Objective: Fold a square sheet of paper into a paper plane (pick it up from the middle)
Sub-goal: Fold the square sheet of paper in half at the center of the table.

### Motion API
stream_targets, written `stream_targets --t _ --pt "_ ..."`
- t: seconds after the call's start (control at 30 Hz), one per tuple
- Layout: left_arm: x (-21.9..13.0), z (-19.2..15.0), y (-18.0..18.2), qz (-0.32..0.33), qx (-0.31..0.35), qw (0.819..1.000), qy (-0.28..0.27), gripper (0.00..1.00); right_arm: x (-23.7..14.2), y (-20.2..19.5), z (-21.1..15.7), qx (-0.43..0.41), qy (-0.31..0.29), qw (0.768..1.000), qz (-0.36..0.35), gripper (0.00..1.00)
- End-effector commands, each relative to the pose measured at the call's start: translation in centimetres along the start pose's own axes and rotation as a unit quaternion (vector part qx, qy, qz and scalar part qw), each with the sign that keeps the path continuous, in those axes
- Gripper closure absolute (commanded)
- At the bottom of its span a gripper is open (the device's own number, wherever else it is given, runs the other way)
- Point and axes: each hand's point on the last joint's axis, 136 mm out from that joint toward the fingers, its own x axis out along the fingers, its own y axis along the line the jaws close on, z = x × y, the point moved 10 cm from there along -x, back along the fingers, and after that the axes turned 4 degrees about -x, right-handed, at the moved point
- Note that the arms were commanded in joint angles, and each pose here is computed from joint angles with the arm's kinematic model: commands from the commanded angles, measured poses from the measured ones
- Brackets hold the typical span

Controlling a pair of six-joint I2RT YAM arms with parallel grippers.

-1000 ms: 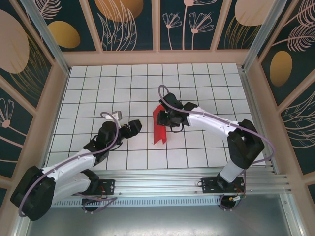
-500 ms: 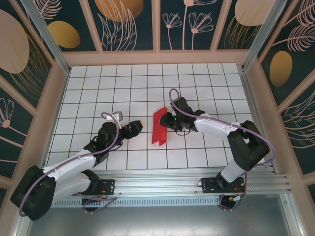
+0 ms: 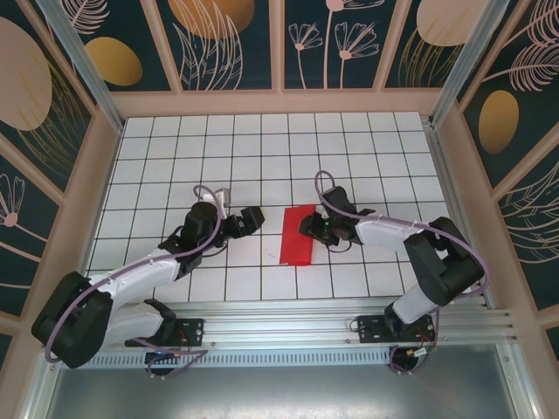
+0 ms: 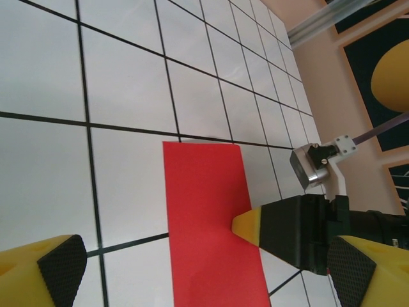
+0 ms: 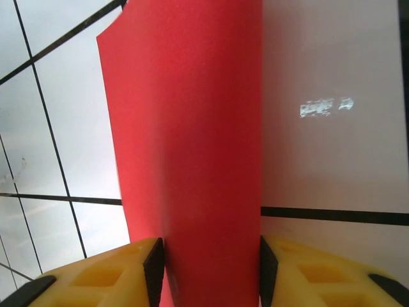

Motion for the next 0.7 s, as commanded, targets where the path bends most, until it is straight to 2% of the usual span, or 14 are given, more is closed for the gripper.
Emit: stream_targets --t 0.0,0.37,0.57,0.67 --pt "0.5 0.0 -0.9 -0.032 -0.020 0.999 0.020 0.01 -0.9 0.1 0.3 -0.010 -0.019 1.000 0.019 0.52" --pt "0.6 -1.0 -0.4 -0.080 -0.063 0.994 0.035 0.03 -1.7 -0.5 -0.1 -0.029 -0.017 0.999 -0.008 0.44" --pt "1.5 -1.8 -0.6 -0.078 -0.063 0.993 0.058 0.12 -2.2 -1.4 -0.3 -0.043 -0.017 0.997 -0.063 0.46" --pt "2.4 -2.3 -0.8 -0.069 -0.061 0.993 0.068 0.20 -2.1 -1.9 -0.4 -0.041 -0.016 0.996 -0.084 0.47"
